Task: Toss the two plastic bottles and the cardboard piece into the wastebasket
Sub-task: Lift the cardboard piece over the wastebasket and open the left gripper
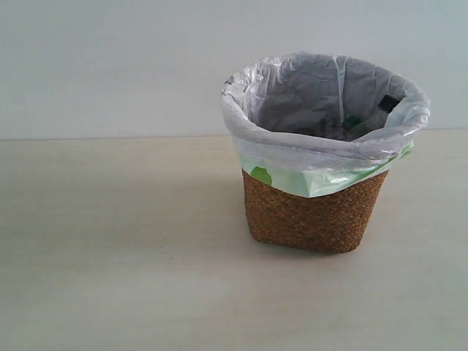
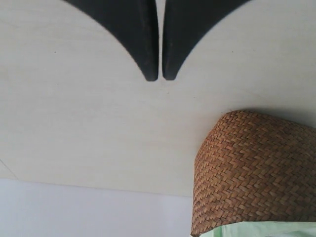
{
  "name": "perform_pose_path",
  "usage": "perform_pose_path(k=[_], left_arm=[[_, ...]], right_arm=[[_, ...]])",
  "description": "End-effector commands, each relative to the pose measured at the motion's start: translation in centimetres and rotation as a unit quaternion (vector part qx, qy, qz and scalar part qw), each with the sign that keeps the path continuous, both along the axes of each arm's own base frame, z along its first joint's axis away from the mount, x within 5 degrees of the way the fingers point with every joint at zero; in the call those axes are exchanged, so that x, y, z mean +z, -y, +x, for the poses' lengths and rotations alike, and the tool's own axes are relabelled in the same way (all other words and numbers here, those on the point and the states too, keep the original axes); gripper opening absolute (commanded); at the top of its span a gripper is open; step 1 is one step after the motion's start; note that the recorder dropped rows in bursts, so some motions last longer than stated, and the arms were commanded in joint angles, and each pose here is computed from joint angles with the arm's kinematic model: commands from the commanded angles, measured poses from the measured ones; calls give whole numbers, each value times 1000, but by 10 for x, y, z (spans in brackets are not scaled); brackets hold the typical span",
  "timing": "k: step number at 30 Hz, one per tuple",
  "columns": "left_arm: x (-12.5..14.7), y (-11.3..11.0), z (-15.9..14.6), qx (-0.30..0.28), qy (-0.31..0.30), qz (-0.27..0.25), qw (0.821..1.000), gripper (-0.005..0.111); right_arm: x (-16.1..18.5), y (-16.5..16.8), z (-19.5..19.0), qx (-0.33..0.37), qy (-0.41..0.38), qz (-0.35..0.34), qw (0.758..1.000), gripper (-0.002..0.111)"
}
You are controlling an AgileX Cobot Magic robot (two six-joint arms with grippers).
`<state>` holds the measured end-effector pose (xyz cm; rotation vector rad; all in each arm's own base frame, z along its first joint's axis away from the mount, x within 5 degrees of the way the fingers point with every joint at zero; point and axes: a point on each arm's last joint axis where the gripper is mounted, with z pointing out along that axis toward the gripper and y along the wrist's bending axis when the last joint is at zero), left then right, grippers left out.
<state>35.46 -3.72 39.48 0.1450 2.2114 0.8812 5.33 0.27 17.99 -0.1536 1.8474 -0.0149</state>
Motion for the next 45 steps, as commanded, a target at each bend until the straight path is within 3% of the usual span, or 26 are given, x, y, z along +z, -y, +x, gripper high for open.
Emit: perform_pose_path(k=[1,3,5,6,8,11,13,15,16,18,20,21,24,27,31,34,36,37,38,41,45], left_arm=[[-25,16,12,-40,-41,-107,993,4],[-47,33,20,-83,-86,-175,977,4],[-66,56,26,-153,-132,-247,948,4],[-74,75,29,-202,-145,-307,919,4],[-71,106,30,-292,-127,-373,872,4],[-32,158,24,-402,-23,-500,767,4],[6,182,16,-471,49,-521,710,8],[32,200,7,-517,88,-512,681,23],[39,207,4,-527,93,-511,673,36],[37,219,2,-536,83,-503,673,72],[26,224,8,-511,68,-507,691,103],[19,224,12,-493,56,-512,701,109],[2,225,18,-475,23,-493,729,106],[-1,223,19,-473,18,-478,740,104],[8,219,14,-482,26,-460,745,96],[17,214,4,-497,13,-436,750,78],[23,207,-11,-516,-27,-409,753,43],[24,202,-19,-526,-58,-376,761,12],[24,198,-23,-531,-74,-352,767,5],[29,187,-33,-523,-98,-320,784,5],[52,168,-55,-520,-51,-311,794,4]], right_arm=[[1,0,0,-2,6,0,1000,0],[1,0,0,-2,6,0,1000,0],[1,0,0,-2,6,1,1000,0],[1,0,0,-2,6,1,1000,0],[1,0,0,-2,6,1,1000,0],[1,0,0,-2,6,1,1000,0],[1,0,0,-2,6,1,1000,0],[1,0,0,-2,6,1,1000,0],[1,0,0,-2,6,1,1000,0],[1,0,0,-2,6,1,1000,0],[1,0,0,-2,6,1,1000,0],[1,0,0,-2,6,1,1000,0],[1,0,0,-2,6,1,1000,0],[1,0,0,-2,6,1,1000,0],[1,0,0,-2,6,1,1000,0],[1,0,0,-2,6,1,1000,0],[1,0,0,-2,6,1,1000,0],[1,0,0,-2,6,1,1000,0],[1,0,0,-2,6,1,1000,0],[1,0,0,-2,6,1,1000,0],[1,0,0,-2,6,1,1000,0]])
